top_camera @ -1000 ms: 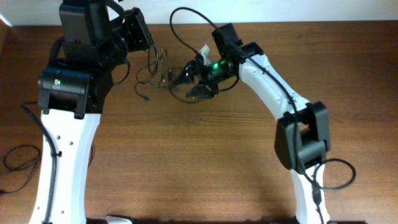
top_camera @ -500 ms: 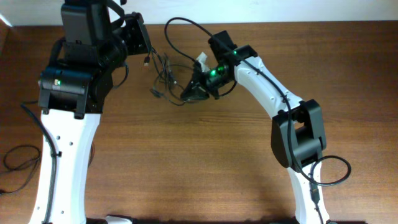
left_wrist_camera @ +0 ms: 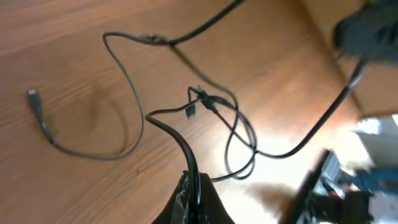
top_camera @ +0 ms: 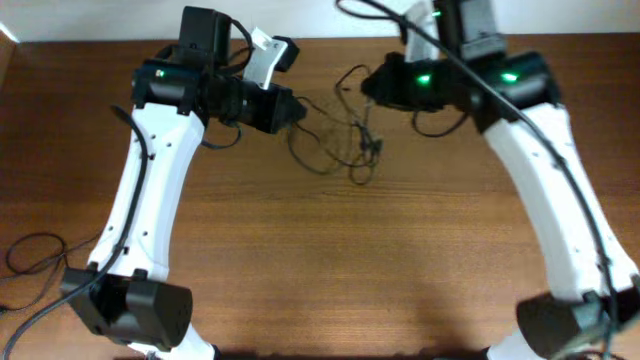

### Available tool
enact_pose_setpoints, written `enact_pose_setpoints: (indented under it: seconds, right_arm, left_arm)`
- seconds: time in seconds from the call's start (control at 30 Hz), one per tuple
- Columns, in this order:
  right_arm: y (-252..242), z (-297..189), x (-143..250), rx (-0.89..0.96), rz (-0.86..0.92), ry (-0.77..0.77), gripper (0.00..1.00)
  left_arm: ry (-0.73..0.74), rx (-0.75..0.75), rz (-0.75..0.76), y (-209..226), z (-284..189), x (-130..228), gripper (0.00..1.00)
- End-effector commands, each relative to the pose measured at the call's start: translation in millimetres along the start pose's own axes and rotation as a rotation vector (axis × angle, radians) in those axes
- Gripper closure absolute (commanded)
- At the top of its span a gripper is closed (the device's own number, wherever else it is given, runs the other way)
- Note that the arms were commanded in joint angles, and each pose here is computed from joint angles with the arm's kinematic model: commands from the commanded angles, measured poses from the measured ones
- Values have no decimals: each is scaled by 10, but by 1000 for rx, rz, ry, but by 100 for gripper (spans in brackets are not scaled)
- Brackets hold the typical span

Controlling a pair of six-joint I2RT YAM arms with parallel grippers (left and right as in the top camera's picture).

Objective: Untangle cables

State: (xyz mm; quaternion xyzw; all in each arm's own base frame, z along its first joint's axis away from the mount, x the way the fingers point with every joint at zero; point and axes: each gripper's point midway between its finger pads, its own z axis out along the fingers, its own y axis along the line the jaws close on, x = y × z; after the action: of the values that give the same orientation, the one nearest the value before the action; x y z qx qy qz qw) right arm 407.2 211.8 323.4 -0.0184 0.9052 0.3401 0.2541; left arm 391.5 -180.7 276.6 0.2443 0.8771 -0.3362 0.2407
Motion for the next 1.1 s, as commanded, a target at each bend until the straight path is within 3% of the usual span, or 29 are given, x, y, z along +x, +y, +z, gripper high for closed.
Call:
enact_pose_setpoints:
  seconds: [0.0,0.1,0.27,0.63,0.93,1.07]
  right_arm:
    - [1,-548,-175,29,-22,-136,96]
    - [54,-832,-173,25,-50,-183,96]
    - [135,-1167,-223,-25,-68,-244,96]
    - [339,-1947,-270,-507,-126,-218,96]
    - [11,-2331,-377,-519,-76,-297,96]
    - [-151,-2113,-303,-414,-35,-271,96]
  left_arm:
    - [-36,273,147,-343,74,-18,100]
    - [-64,407,238,-453,125,11,100]
    - [99,193,187,116,457,269,100]
    - [321,55,78,894,1042,771,100]
    - [419,-89,49,1279,1158,977,100]
    - [408,-92,57,1300,1180,954,100]
